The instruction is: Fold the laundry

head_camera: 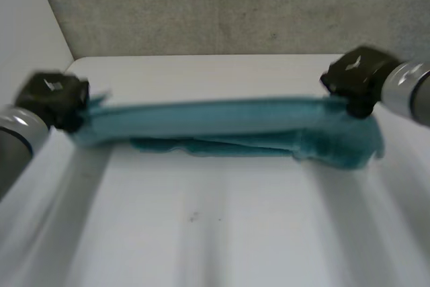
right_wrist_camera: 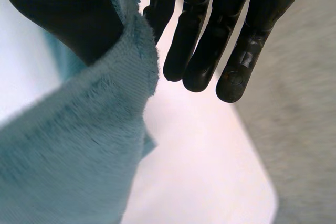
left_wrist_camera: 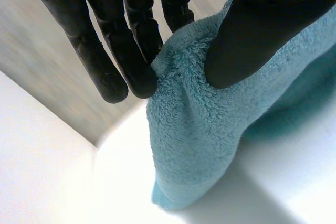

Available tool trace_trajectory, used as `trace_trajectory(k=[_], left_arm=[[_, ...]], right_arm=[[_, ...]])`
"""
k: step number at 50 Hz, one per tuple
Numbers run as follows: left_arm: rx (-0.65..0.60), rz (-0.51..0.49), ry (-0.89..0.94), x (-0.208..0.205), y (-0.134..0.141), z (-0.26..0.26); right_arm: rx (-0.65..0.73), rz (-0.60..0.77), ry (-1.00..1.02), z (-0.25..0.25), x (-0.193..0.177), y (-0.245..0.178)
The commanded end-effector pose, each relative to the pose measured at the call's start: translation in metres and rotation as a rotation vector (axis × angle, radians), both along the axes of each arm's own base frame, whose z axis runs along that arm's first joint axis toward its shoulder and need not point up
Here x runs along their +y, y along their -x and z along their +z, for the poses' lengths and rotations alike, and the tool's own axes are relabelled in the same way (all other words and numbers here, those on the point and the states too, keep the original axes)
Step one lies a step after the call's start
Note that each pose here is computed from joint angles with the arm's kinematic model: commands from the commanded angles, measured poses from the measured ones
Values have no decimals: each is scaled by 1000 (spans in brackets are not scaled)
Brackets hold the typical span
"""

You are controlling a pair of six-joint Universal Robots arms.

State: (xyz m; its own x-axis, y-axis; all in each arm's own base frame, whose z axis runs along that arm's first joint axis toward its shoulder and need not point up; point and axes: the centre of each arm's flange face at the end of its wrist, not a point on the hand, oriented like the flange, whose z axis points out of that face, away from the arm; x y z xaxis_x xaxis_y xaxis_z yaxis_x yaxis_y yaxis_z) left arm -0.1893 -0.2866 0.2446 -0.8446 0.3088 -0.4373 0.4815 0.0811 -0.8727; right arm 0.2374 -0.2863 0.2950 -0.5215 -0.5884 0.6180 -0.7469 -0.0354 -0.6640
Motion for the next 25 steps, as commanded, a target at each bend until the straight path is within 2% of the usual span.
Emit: trace_trajectory(k=[1,3,5,10,11,12,14,16,20,25], left_arm=[[-150,31,-91,-44,-2,-56],[-148,45,-44,-57,0,-50],[-126,47,67,-76,7,-28],[-50,49,398,-107,21,43],[-17,46,559,-114,28,75],[26,54,744,-118,32,109],[72,75,918,-116,31,144],[122,83,1106,-106,31,178],[130,84,1134,-102,30,183],[76,68,903,-106,28,126]], right_arm=[[139,-20,-49,-53,-35,-13],[137,-28,-29,-54,-42,-16],[84,-63,150,-37,-74,-28],[-60,-129,545,31,-112,-40],[-61,-129,546,32,-112,-40],[-134,-154,723,69,-119,-40],[-252,-184,984,122,-119,-40],[-274,-183,1034,128,-119,-41],[-257,-137,969,122,-97,-47],[-202,-91,842,89,-81,-45]])
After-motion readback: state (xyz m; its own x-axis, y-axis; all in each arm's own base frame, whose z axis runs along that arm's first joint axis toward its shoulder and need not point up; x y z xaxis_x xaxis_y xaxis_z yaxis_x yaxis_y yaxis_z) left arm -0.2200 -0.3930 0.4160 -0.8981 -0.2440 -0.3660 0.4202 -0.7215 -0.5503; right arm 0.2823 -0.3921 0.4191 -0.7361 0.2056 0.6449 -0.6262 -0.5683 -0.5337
